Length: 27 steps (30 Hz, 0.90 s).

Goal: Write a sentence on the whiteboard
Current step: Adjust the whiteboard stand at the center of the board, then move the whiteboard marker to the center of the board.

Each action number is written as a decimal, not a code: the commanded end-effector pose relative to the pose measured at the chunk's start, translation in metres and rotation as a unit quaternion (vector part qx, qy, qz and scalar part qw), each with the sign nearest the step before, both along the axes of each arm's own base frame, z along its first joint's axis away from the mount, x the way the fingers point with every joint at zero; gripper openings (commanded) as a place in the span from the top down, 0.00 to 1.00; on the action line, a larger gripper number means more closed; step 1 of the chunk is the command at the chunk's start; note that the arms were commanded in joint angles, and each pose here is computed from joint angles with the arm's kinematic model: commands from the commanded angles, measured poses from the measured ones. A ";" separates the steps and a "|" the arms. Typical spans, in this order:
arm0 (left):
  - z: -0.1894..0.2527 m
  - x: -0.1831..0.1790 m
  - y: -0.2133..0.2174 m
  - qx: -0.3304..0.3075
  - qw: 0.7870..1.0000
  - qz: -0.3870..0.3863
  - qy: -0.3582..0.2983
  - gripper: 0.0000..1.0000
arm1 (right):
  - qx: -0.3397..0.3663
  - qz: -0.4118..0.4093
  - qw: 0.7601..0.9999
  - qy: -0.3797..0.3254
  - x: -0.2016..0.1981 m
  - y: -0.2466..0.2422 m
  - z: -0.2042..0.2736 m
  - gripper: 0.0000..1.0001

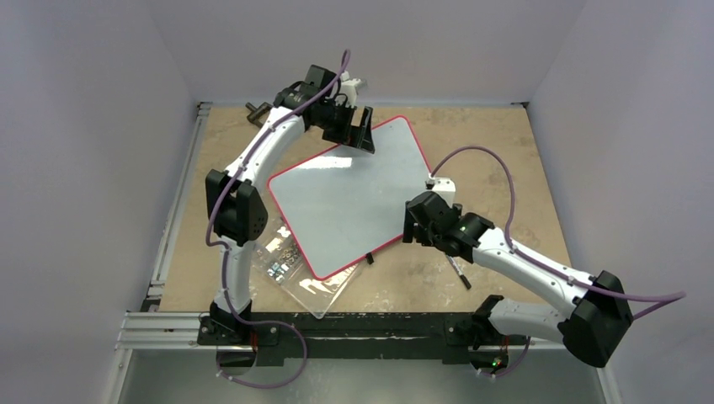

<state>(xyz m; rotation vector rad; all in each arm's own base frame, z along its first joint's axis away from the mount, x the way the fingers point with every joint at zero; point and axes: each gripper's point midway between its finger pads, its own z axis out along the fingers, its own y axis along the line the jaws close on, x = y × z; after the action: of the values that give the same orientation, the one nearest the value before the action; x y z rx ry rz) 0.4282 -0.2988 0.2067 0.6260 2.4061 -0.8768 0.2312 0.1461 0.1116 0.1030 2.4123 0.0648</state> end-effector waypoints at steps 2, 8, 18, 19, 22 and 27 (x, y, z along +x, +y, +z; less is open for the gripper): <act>0.040 0.007 -0.006 -0.024 0.998 -0.002 -0.051 0.00 | -0.009 -0.044 0.998 -0.034 0.005 -0.017 0.007 0.17; 0.077 0.013 0.001 -0.029 0.995 0.026 -0.094 0.00 | -0.005 -0.176 0.984 -0.043 -0.005 -0.049 0.004 0.14; 0.133 -0.017 0.025 -0.038 0.987 0.055 -0.144 0.00 | 0.026 -0.309 0.949 -0.053 -0.018 -0.074 -0.029 0.11; 0.136 -0.021 0.027 -0.039 0.987 0.057 -0.147 0.00 | 0.026 -0.319 0.946 -0.055 -0.018 -0.077 -0.033 0.12; 0.143 -0.039 0.037 -0.040 0.986 0.061 -0.153 0.00 | 0.031 -0.335 0.940 -0.053 -0.017 -0.081 -0.043 0.15; 0.147 -0.066 0.051 -0.044 0.984 0.065 -0.163 0.00 | 0.052 -0.338 0.939 -0.038 -0.018 -0.080 -0.064 0.20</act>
<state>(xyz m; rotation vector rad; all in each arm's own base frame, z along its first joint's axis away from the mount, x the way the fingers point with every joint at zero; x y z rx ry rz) 0.3758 -0.2557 0.3407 0.5443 2.1311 -0.7658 0.2046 0.0646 0.0548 0.8518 2.2362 -0.1830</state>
